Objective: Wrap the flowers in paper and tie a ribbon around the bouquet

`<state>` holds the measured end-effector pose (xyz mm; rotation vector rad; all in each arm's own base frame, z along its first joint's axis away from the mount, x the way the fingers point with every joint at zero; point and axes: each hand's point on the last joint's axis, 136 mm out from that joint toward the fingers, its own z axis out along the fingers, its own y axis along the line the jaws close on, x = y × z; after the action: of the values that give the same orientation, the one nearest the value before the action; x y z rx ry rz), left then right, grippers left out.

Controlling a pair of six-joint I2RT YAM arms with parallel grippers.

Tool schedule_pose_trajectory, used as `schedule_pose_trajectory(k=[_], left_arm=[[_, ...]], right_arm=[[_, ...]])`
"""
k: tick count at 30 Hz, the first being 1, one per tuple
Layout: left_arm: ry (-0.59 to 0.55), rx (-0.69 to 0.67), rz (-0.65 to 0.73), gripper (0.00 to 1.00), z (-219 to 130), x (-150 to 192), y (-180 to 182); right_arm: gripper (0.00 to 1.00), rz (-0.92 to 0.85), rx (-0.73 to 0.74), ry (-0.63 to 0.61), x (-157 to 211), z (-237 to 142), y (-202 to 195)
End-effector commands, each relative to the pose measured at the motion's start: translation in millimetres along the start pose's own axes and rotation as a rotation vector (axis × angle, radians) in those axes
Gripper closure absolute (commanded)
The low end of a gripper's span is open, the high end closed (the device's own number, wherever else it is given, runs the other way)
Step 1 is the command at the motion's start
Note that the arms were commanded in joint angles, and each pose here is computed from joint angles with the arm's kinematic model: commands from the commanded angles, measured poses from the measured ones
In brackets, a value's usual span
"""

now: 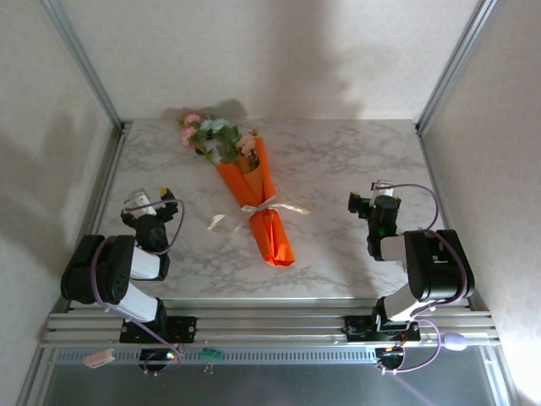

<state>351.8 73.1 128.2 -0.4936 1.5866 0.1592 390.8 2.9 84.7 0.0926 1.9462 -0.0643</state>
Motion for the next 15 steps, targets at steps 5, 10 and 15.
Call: schedule_pose_trajectory(k=[5,10,15], left_arm=[[-0.024,0.011,0.020,0.00,2.1,-6.6,-6.4],[-0.013,0.038,0.037,0.00,2.9,-4.7,-12.6],[-0.014,0.039,0.037,0.00,2.9,-4.8,-12.6]], right_arm=[[0.01,0.009,0.022,-0.008,-1.5,-0.1,-3.0],[0.01,0.009,0.022,-0.008,-1.2,0.0,-3.0],[0.01,0.008,0.020,-0.008,-1.4,0.0,-2.5]])
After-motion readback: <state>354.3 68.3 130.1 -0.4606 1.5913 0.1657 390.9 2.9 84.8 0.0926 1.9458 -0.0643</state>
